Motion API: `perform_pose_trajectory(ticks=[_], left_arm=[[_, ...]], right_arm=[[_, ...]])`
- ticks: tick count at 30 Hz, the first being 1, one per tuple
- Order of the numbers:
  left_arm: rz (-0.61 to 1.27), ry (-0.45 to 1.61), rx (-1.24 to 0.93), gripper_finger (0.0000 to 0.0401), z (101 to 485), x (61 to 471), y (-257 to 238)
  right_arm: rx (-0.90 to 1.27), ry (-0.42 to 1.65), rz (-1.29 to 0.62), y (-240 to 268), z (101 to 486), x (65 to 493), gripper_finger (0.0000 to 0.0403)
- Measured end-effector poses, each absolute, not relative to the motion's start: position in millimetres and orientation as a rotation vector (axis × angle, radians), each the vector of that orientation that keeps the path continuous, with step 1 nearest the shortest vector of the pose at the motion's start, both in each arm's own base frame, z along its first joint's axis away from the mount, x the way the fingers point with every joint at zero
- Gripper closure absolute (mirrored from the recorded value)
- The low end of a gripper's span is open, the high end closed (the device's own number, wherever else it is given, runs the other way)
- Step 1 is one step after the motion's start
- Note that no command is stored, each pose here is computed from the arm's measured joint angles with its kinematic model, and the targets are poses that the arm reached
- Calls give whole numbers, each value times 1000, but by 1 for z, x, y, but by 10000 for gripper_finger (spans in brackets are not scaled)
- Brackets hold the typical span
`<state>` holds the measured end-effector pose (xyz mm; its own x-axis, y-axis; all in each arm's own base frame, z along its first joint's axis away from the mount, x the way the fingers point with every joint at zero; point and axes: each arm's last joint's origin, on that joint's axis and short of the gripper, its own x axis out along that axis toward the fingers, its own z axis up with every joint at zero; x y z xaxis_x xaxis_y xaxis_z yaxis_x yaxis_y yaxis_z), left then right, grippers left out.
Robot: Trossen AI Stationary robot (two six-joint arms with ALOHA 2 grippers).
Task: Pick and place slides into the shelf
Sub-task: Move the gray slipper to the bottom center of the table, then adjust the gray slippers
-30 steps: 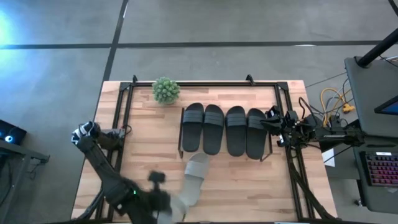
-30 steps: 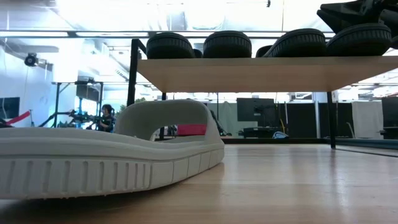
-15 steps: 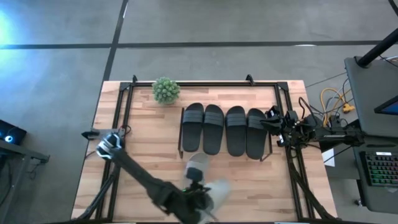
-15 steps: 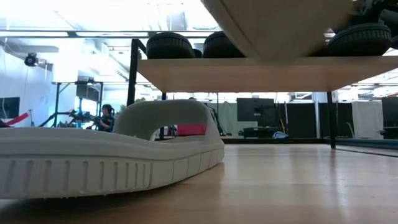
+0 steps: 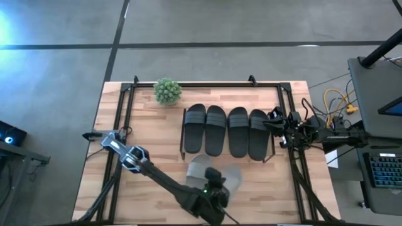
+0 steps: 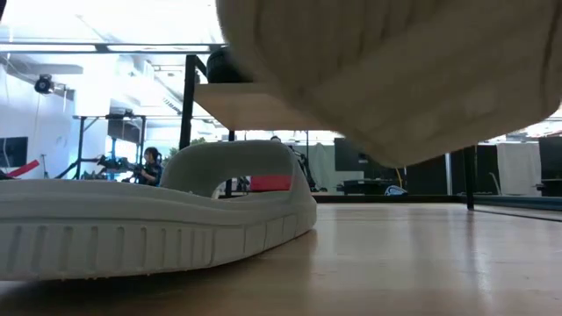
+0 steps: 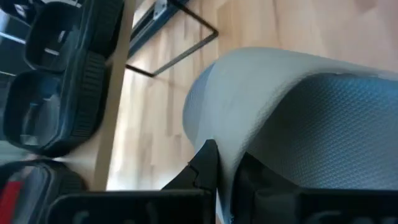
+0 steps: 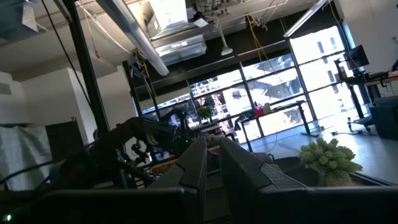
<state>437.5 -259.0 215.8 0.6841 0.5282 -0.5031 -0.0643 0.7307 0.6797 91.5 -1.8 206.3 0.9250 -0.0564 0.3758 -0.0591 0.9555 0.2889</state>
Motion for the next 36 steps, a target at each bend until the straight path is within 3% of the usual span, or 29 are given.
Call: perform_pose_trajectory(ticks=[4,14,36], left_arm=[[393,813,823,401,192,440,-255],[420,884,881,387,169,442,-244],[384,958,710,161,176,434,-242]], right_arm=[[301,-391,1,-2,206,91,364],[301,-391,1,-2,206,91,364],[301,-391,2,-2,206,91,364]])
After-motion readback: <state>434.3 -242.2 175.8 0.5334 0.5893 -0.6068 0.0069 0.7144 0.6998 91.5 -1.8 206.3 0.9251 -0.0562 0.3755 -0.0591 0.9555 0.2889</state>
